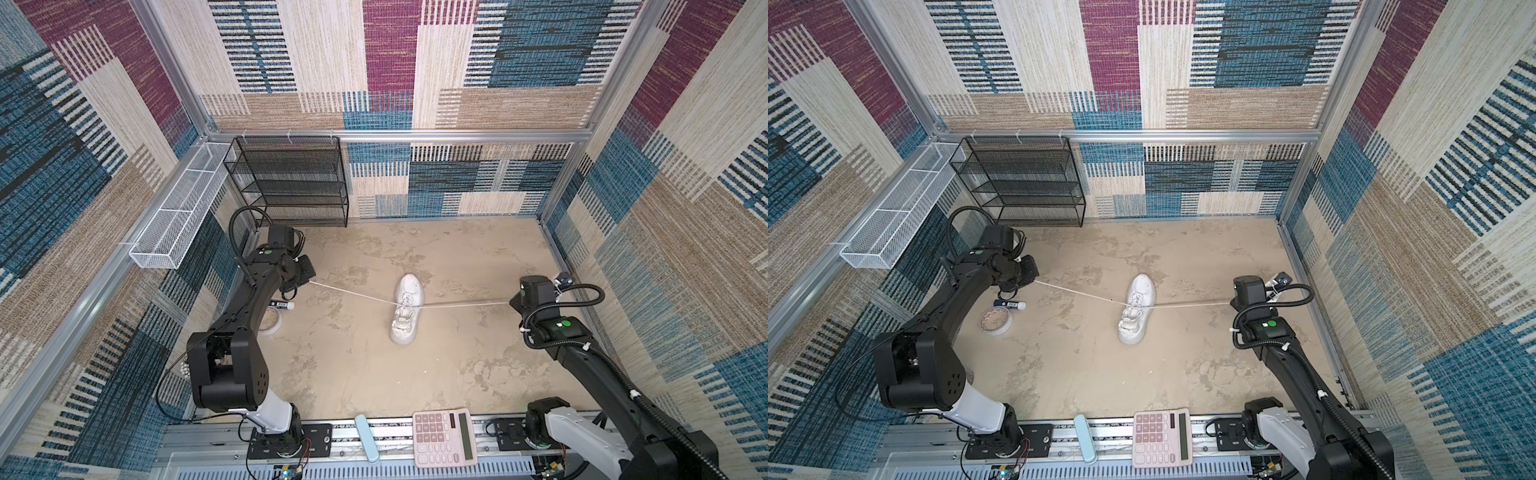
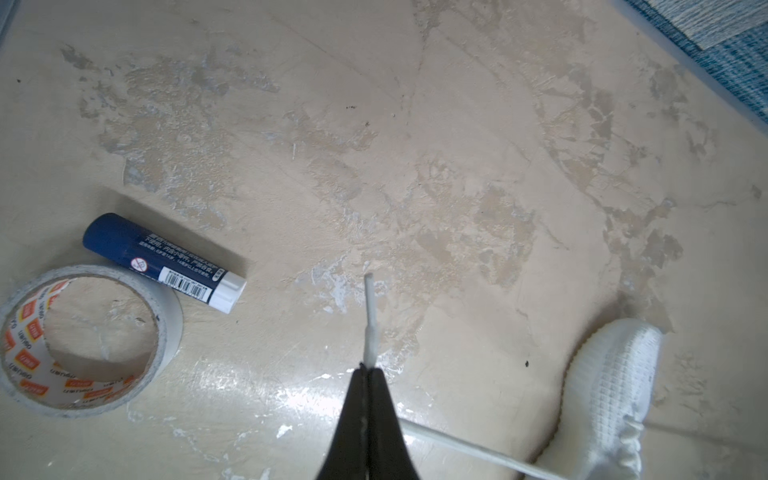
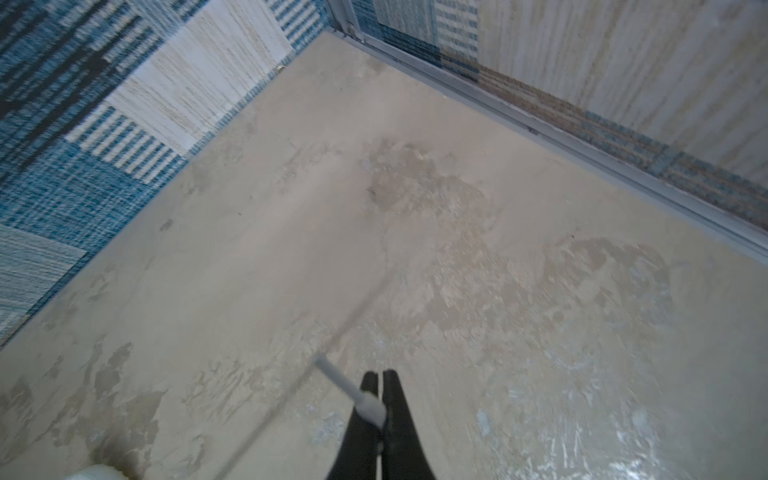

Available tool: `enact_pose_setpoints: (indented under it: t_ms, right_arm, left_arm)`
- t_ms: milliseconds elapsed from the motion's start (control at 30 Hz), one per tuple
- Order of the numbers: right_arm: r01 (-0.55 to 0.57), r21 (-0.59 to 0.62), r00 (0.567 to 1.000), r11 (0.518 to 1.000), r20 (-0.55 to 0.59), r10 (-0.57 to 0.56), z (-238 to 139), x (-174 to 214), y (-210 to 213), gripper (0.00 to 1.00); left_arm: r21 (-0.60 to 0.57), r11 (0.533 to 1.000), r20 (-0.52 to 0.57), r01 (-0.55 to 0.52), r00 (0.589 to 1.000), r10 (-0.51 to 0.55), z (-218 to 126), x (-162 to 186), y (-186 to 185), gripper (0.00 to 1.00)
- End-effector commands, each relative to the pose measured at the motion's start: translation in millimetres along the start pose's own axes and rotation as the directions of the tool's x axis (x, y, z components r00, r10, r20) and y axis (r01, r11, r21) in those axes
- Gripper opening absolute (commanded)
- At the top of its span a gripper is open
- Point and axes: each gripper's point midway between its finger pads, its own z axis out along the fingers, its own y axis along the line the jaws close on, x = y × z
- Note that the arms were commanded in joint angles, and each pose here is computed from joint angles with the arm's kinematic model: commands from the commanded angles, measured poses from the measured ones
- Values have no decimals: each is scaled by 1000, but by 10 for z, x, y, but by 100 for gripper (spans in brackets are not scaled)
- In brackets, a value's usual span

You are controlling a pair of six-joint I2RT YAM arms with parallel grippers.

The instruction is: Tie the shoes

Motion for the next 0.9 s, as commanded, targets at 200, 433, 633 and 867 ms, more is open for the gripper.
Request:
enact_pose_setpoints:
  t_ms: [200,433,633,867]
  right_arm:
    - [81,-112,993,990,92,-71,-143,-404,366,0]
    - [91,-143,996,985,3,-92,-30,-137,391,0]
    - [119,-229,985,966,-95,-144,8,176,515,0]
    - [261,-352,935,899,-140,-326,-131,523,1004,0]
  left_arm:
    - [13,1000,11,28,1000,-29,-74,21,-13,0]
    - [28,1000,-27,5,1000,-5,-12,165,-85,0]
    - [72,997,-54,-33,998,37,79,277,-199,0]
    - [134,989,-28,-57,998,61,-5,224,-368,0]
